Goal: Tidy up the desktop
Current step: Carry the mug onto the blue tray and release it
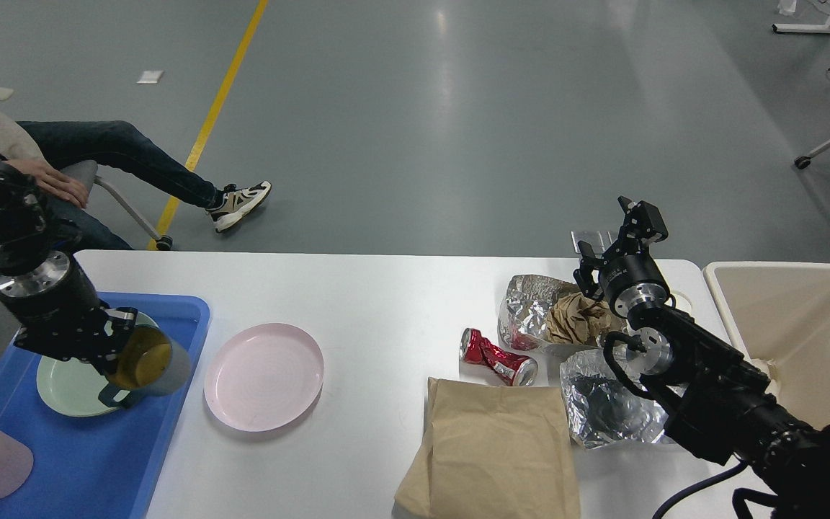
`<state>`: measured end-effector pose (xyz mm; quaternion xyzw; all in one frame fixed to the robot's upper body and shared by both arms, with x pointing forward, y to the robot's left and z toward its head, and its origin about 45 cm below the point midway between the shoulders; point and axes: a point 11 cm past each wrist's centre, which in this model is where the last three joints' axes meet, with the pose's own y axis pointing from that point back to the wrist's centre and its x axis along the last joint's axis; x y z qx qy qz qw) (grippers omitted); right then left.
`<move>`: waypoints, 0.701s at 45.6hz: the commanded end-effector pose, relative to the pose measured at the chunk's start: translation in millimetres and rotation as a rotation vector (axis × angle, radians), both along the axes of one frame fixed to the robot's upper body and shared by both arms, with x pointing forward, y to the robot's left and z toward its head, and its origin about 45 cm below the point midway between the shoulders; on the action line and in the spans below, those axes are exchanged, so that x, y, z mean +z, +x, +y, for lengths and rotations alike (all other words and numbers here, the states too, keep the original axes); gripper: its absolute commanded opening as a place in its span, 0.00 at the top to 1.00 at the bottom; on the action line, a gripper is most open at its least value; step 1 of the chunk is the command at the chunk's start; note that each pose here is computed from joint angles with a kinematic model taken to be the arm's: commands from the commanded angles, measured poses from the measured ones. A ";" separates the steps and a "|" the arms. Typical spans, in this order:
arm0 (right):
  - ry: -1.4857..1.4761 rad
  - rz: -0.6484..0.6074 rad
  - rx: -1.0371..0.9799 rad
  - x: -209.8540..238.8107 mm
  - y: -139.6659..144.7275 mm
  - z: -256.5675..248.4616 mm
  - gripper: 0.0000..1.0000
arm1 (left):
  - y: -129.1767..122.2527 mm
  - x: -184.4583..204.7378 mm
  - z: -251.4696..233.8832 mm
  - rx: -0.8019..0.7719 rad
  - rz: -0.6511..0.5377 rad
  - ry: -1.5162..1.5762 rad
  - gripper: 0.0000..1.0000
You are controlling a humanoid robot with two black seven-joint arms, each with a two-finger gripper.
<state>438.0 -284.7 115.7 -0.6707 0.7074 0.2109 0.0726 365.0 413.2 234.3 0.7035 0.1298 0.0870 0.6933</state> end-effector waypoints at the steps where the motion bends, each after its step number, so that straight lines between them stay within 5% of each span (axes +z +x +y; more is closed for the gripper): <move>1: 0.000 0.000 0.000 0.0 0.0 0.0 0.00 | -8.0 -0.2 16.9 0.029 0.012 0.024 1.00; 32: 0.000 0.000 0.000 0.0 0.0 0.0 0.00 | -60.0 -51.5 45.1 0.088 0.165 0.020 1.00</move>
